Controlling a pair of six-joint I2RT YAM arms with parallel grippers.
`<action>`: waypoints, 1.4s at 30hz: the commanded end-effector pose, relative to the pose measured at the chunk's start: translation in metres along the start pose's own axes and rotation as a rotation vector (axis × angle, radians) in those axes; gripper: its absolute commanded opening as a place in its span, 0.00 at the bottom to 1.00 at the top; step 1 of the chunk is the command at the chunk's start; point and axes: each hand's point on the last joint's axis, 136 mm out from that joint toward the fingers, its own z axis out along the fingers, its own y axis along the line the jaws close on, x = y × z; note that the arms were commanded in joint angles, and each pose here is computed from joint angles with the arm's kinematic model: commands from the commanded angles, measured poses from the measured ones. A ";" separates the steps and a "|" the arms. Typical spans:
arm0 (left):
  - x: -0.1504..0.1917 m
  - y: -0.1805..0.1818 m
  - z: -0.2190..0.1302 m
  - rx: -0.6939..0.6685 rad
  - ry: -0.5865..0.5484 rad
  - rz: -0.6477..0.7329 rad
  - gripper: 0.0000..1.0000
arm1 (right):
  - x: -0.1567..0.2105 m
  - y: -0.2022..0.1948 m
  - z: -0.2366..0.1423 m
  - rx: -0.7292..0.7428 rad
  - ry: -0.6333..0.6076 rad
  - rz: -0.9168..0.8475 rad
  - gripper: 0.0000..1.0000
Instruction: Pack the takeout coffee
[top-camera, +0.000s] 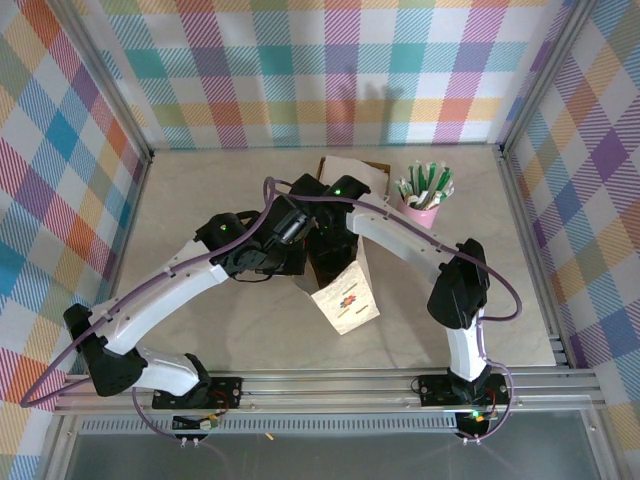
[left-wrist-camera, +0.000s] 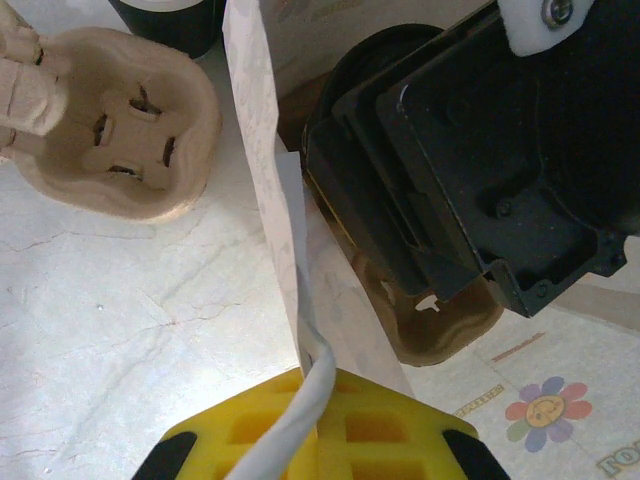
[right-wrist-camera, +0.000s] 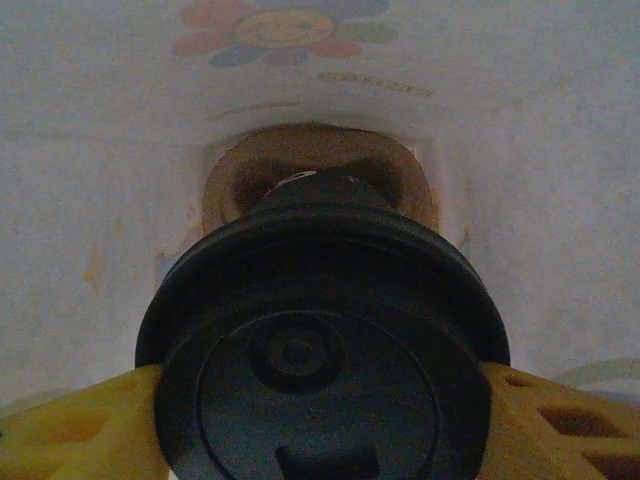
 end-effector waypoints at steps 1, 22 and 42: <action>-0.002 0.001 -0.006 -0.020 -0.009 0.019 0.00 | 0.000 0.001 -0.004 -0.017 -0.014 -0.021 0.20; -0.003 0.015 -0.011 -0.060 -0.029 -0.008 0.00 | 0.016 -0.017 0.022 0.043 0.079 -0.040 0.20; -0.007 0.006 -0.013 -0.018 -0.034 0.001 0.00 | 0.014 -0.026 0.054 0.105 0.133 0.021 0.23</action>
